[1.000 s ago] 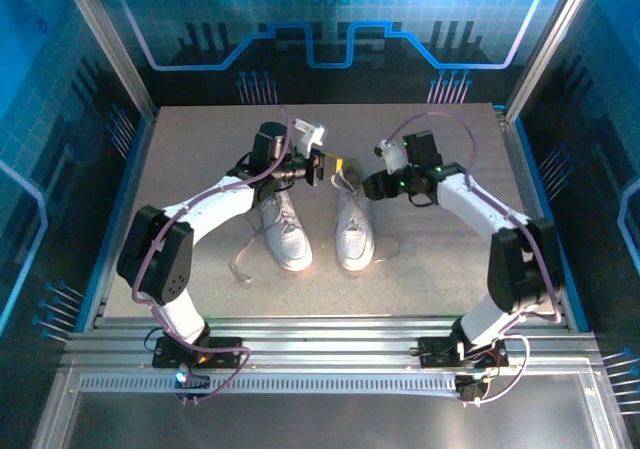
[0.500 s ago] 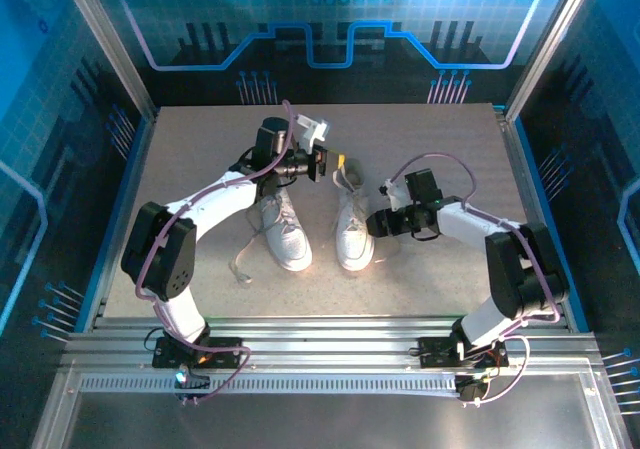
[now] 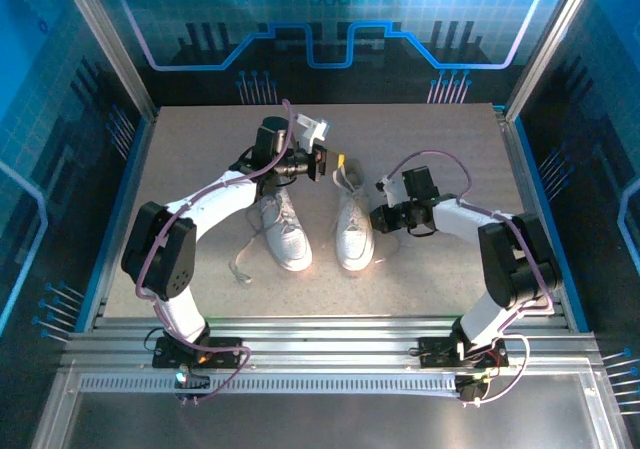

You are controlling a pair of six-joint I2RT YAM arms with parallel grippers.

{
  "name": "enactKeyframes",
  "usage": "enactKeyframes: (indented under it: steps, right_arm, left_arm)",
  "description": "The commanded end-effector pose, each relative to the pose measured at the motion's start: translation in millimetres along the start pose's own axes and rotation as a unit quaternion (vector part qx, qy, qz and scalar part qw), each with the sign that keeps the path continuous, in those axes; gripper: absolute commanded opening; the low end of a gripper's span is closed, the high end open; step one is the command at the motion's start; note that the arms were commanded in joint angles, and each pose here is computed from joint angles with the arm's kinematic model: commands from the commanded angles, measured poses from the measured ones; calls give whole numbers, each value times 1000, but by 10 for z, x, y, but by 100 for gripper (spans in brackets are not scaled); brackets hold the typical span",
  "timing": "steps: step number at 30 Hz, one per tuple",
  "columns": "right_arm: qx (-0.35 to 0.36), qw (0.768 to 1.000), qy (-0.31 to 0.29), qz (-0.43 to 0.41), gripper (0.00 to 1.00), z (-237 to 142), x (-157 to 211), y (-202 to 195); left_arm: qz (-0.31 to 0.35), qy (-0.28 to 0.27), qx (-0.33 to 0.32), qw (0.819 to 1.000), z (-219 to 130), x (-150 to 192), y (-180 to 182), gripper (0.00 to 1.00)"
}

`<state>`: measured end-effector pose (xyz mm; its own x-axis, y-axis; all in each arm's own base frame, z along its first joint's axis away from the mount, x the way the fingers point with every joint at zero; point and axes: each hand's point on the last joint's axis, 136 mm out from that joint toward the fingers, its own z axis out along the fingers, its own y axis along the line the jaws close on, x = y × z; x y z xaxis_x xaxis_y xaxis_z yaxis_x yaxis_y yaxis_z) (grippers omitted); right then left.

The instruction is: Tie the shoes

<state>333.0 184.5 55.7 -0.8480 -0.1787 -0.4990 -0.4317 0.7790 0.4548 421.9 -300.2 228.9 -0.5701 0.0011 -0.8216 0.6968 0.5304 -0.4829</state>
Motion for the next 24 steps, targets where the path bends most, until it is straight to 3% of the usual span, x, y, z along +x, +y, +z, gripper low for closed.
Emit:
enactKeyframes:
  steps: [1, 19, 24]
  right_arm:
    - [-17, 1000, -10, 0, 0, -43, -13, 61]
    - [7, 999, -34, 29, 0, -479, -1, -34]
    - [51, 996, -26, 67, 0, -555, 42, -252]
  left_arm:
    - [5, -6, 9, 1000, -10, -104, -11, 0]
    - [-6, -13, 6, 1000, -82, -100, 42, 0]
    - [-17, -12, 1, 1000, -107, -9, 100, 0]
